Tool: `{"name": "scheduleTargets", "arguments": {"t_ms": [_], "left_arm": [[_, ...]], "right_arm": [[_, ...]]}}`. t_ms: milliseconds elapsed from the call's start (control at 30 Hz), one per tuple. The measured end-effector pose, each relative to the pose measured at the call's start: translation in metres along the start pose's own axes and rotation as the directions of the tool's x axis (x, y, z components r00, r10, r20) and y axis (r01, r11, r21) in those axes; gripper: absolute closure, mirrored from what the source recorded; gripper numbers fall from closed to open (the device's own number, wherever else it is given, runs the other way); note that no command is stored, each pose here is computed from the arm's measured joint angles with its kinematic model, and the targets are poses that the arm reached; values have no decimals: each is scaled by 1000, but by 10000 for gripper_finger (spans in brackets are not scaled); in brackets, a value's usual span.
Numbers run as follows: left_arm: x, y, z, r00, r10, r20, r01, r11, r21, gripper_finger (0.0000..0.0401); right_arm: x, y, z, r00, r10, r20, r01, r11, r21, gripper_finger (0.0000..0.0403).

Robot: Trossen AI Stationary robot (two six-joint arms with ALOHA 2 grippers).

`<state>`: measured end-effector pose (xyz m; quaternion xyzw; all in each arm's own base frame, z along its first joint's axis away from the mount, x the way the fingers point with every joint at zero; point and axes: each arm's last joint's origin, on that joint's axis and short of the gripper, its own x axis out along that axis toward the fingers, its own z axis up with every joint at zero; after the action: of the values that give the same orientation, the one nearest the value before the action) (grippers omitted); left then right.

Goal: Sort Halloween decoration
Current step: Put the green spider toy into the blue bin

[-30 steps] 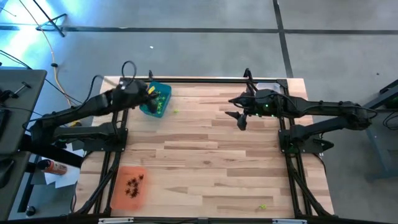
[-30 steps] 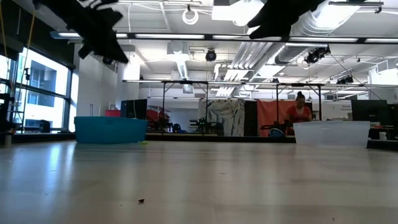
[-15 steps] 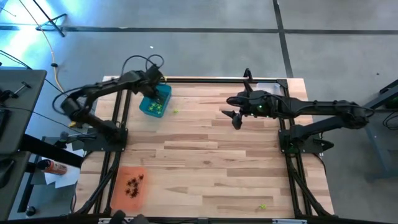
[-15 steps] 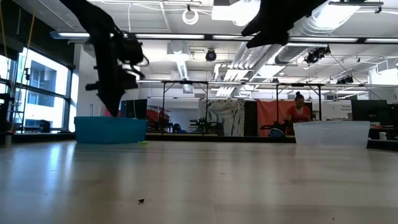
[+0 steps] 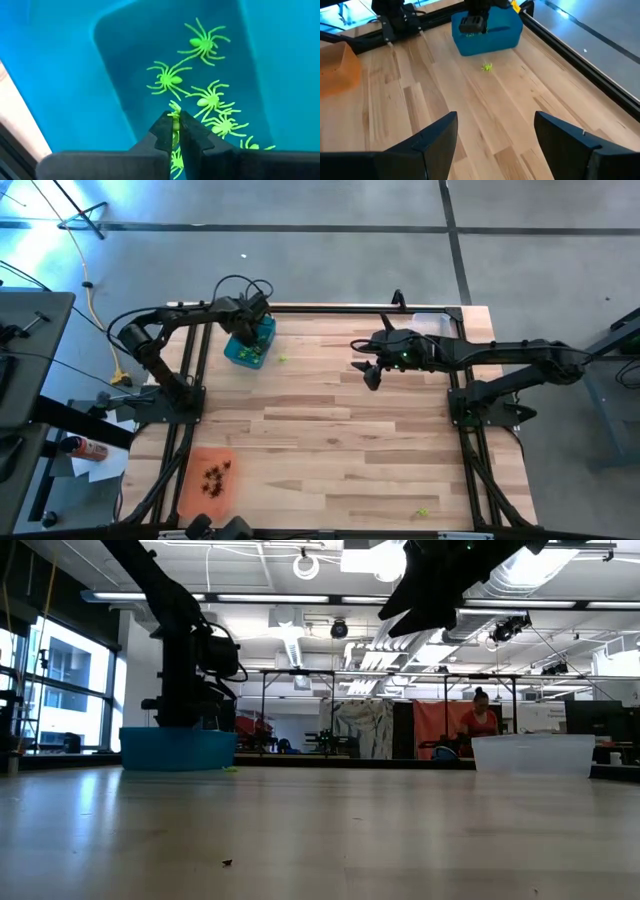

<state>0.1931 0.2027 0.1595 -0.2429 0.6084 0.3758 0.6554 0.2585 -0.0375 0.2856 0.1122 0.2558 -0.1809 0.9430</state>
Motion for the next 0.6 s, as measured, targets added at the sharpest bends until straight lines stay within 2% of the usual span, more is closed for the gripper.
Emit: {"name": "scheduleTargets", "arguments": {"t_ms": [100,333,500,600], "left_arm": [[-1,0,1,1000,-2,15,2,1000,2,373],[-20,2,11,1000,-1,11,1,1000,4,295],[-57,6,26,1000,-4,26,3,1000,25,252],[-91,8,31,990,-51,132,49,999,20,237]], "right_arm": [[0,0,0,1000,0,1,0,1000,0,144],[-1,0,1,1000,2,5,-2,1000,-4,144],[-2,0,3,1000,6,11,-6,999,-54,144],[-7,2,14,999,14,43,-10,994,-109,144]]}}
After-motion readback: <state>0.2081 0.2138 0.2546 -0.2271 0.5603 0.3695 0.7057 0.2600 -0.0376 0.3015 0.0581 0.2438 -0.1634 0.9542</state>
